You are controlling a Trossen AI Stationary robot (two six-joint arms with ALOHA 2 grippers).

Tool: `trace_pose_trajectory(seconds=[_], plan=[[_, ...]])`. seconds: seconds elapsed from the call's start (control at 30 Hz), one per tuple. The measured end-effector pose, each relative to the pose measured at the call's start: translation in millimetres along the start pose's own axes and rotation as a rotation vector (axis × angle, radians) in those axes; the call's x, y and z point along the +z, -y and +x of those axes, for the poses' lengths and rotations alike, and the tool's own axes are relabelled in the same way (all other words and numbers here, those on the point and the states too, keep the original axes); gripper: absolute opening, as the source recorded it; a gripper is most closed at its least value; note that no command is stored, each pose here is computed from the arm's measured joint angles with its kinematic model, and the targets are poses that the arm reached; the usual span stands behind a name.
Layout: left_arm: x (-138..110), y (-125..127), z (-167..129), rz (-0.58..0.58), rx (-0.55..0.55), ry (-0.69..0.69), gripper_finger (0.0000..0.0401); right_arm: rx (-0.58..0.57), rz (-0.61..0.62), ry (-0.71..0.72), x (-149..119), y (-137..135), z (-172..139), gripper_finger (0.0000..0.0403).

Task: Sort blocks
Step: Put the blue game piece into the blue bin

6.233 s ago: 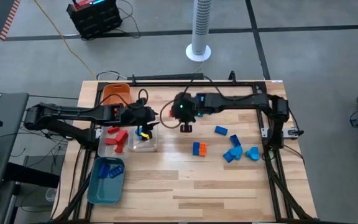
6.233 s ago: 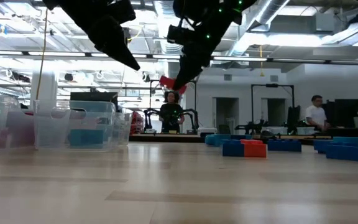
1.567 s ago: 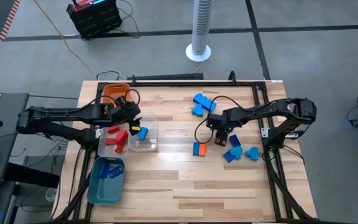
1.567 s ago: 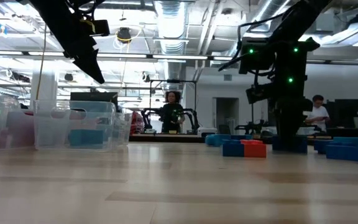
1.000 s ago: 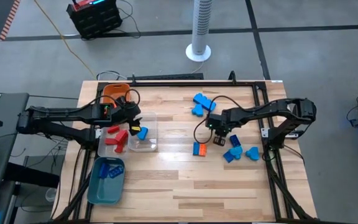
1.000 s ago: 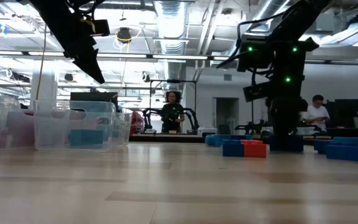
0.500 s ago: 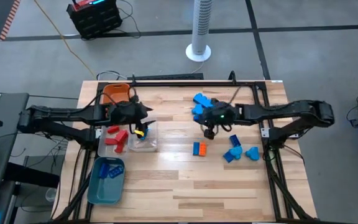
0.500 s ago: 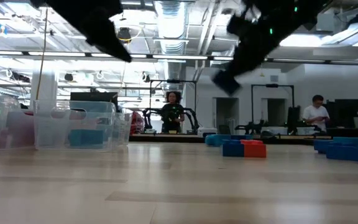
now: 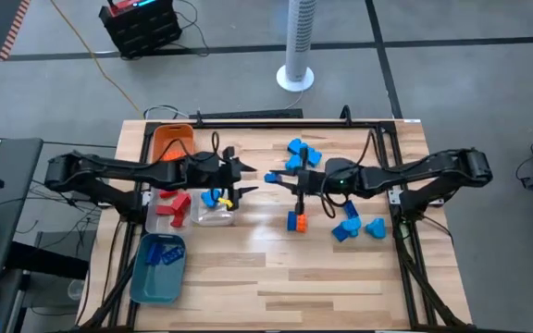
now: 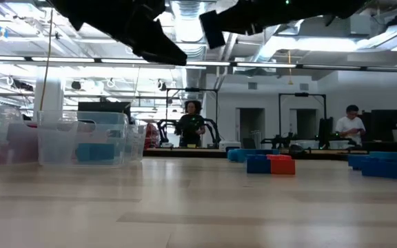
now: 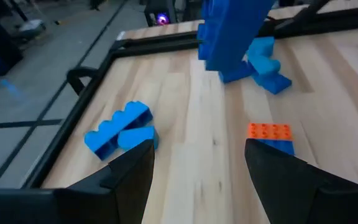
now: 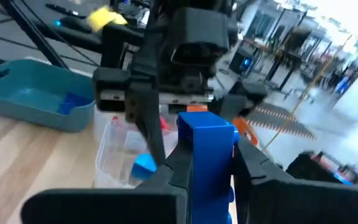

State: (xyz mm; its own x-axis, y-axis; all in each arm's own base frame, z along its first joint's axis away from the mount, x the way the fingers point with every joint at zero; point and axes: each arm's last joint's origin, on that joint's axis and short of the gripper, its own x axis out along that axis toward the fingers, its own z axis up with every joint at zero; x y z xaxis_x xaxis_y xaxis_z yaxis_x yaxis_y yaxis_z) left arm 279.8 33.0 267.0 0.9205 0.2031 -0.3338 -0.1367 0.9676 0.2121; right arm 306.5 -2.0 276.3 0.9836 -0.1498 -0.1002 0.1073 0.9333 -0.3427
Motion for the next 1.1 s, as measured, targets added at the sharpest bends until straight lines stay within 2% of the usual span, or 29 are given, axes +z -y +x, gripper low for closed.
trace_pose_trajectory(seconds=[0.27, 0.5, 0.63, 0.87, 0.97, 1.1], plan=[[6.9, 3.4, 9.0, -0.006, -0.042, 0.115, 0.0245, -0.039, -0.084, 0.126, -4.6, -8.6, 18.6, 0.0062], [16.0, 3.2, 7.9, -0.003, -0.04, 0.214, 0.0238, -0.042, -0.089, 0.194, 0.4, -5.9, 27.3, 0.0062], [19.9, 2.5, 7.0, -0.006, -0.033, 0.255, 0.0202, -0.031, -0.082, 0.22, 5.8, -2.7, 28.3, 0.0062], [24.7, 1.3, 5.7, -0.015, -0.013, 0.306, 0.0088, -0.028, -0.025, 0.221, 6.0, -2.9, 30.0, 0.0063], [23.8, 1.9, 5.8, -0.025, -0.019, 0.297, 0.0087, -0.024, -0.027, 0.207, 4.5, -3.5, 30.9, 0.0077], [22.7, 2.0, -6.5, -0.049, -0.051, 0.228, 0.0087, -0.006, -0.045, 0.131, 3.3, -3.0, 25.6, 0.0134]])
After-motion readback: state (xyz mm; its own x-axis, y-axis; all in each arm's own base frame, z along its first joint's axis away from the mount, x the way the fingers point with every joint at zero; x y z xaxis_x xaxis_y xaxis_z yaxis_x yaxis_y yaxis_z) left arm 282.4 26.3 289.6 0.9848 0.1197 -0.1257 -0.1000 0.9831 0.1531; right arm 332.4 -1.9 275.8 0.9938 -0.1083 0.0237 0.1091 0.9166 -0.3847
